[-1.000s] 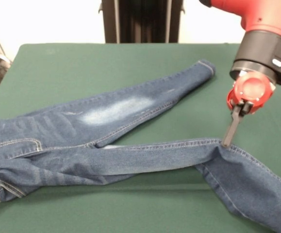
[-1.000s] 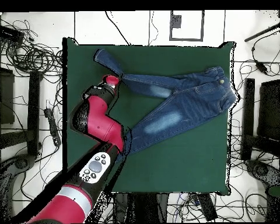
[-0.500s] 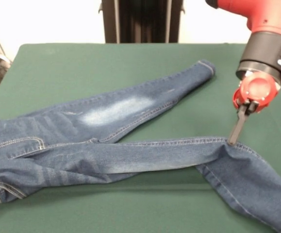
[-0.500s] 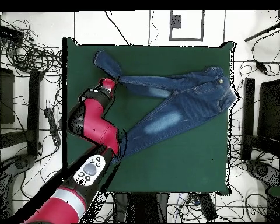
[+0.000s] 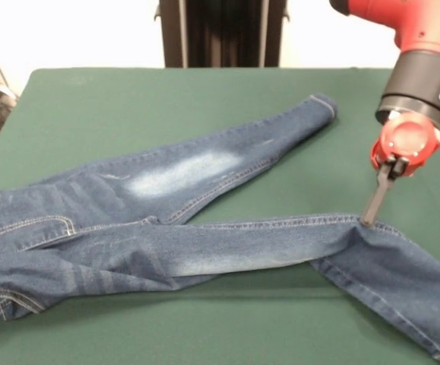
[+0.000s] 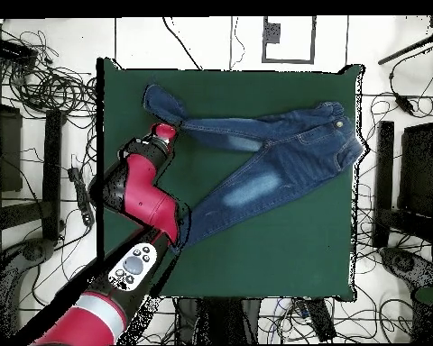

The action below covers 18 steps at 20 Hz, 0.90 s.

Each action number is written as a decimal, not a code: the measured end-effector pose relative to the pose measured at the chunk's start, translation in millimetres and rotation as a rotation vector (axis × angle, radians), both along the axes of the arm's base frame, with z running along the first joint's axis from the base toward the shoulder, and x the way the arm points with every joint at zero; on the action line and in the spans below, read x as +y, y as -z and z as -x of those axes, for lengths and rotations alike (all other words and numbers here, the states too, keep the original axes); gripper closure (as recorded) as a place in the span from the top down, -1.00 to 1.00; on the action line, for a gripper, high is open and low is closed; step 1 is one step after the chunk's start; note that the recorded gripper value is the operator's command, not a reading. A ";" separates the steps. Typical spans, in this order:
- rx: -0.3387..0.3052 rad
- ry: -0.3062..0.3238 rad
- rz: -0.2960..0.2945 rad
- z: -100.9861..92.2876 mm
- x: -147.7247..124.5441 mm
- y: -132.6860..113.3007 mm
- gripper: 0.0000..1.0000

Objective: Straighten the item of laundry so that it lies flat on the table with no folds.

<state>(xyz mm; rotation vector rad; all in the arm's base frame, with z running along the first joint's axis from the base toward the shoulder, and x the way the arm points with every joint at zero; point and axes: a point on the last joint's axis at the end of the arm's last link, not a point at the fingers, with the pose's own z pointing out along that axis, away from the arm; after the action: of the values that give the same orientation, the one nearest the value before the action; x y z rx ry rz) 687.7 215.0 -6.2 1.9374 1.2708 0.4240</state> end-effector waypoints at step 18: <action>0.034 -0.014 0.039 26.8 9.7 41.1 -1.00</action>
<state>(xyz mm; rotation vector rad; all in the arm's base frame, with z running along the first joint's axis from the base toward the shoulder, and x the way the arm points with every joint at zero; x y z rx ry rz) 660.9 224.7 -47.3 1.9109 1.3059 0.3724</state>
